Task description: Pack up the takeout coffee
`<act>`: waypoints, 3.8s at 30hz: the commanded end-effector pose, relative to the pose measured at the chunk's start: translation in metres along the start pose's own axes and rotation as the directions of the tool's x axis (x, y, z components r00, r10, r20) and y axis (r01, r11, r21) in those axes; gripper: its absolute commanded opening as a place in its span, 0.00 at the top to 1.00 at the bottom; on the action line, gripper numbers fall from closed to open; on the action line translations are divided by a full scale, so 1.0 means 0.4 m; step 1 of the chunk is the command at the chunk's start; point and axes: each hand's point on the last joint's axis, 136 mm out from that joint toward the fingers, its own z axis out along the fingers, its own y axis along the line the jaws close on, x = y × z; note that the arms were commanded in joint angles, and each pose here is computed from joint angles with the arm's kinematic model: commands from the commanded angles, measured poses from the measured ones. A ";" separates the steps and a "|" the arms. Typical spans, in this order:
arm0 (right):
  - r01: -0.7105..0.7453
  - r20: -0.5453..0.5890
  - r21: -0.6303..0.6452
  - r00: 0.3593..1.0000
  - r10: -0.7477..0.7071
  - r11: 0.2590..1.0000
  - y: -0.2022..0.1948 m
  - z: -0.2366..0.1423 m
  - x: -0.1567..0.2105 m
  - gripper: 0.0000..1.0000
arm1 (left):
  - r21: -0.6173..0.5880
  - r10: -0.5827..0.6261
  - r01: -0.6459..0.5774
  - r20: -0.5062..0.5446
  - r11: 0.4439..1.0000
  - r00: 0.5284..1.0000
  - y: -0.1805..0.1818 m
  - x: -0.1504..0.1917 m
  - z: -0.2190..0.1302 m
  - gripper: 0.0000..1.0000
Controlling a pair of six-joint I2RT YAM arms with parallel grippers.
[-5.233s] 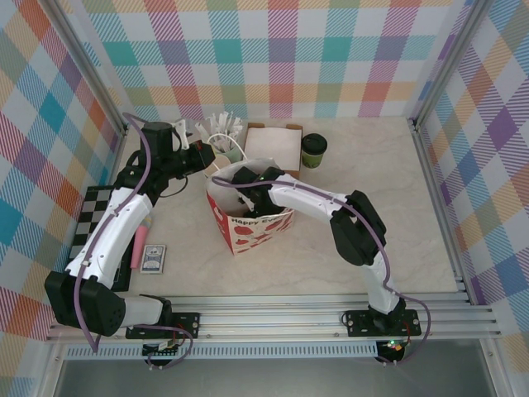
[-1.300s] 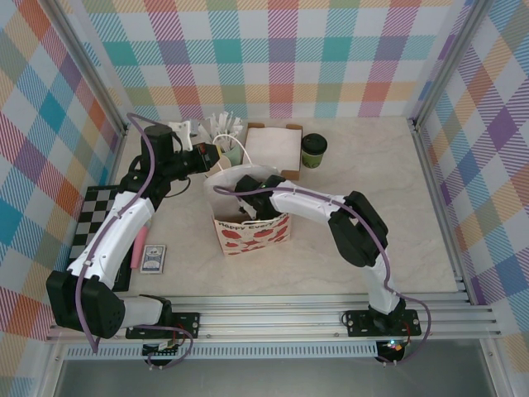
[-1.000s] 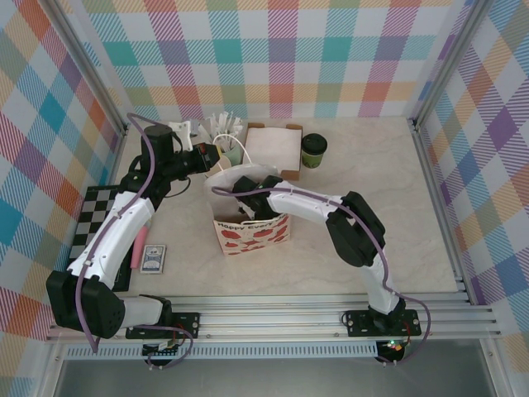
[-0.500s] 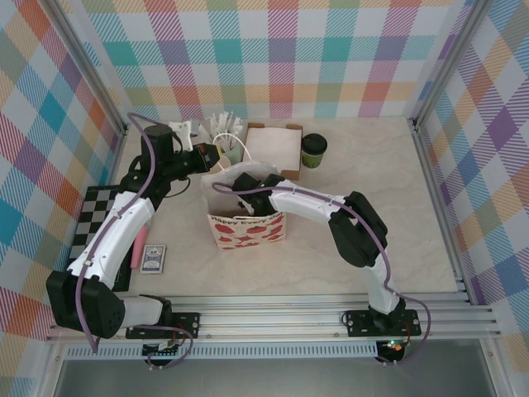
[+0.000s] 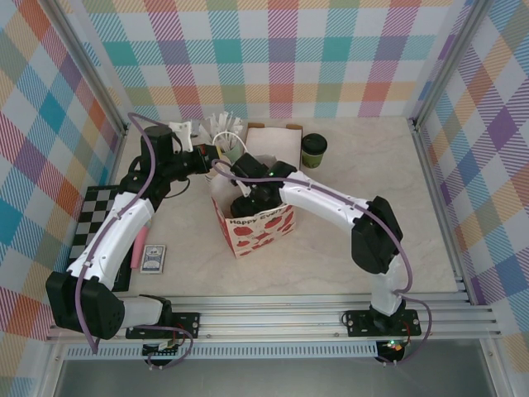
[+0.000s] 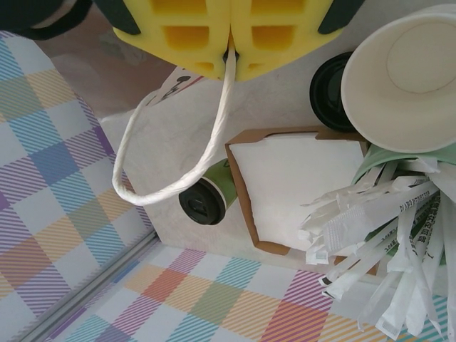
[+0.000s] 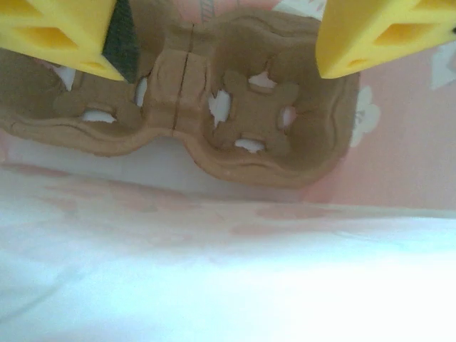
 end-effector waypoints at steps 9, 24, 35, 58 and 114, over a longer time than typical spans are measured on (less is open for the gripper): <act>0.006 0.299 -0.077 0.954 0.017 0.997 0.040 -0.215 -0.128 0.00 | 0.012 0.017 -0.016 -0.003 1.000 1.000 -0.007 0.007 0.001 1.00; 0.011 0.756 0.089 0.651 -0.075 0.996 -0.034 -0.463 -0.262 0.00 | 0.051 0.014 -0.015 0.005 0.999 1.000 -0.025 -0.011 0.019 1.00; 0.177 0.405 0.051 0.896 -0.182 0.983 -0.170 -0.387 -0.207 0.00 | -0.105 0.029 -0.037 -0.078 0.994 0.997 -0.015 -0.002 -0.073 0.23; 0.096 0.216 0.048 0.971 -0.104 0.994 -0.177 -0.321 -0.172 0.88 | -0.257 -0.205 0.160 -0.159 0.953 0.966 -0.018 0.150 -0.225 0.02; 0.298 0.200 -0.086 0.940 -0.276 0.951 -0.130 -0.397 -0.063 0.96 | -0.328 -0.154 0.117 -0.089 0.937 0.984 0.043 0.099 -0.163 0.00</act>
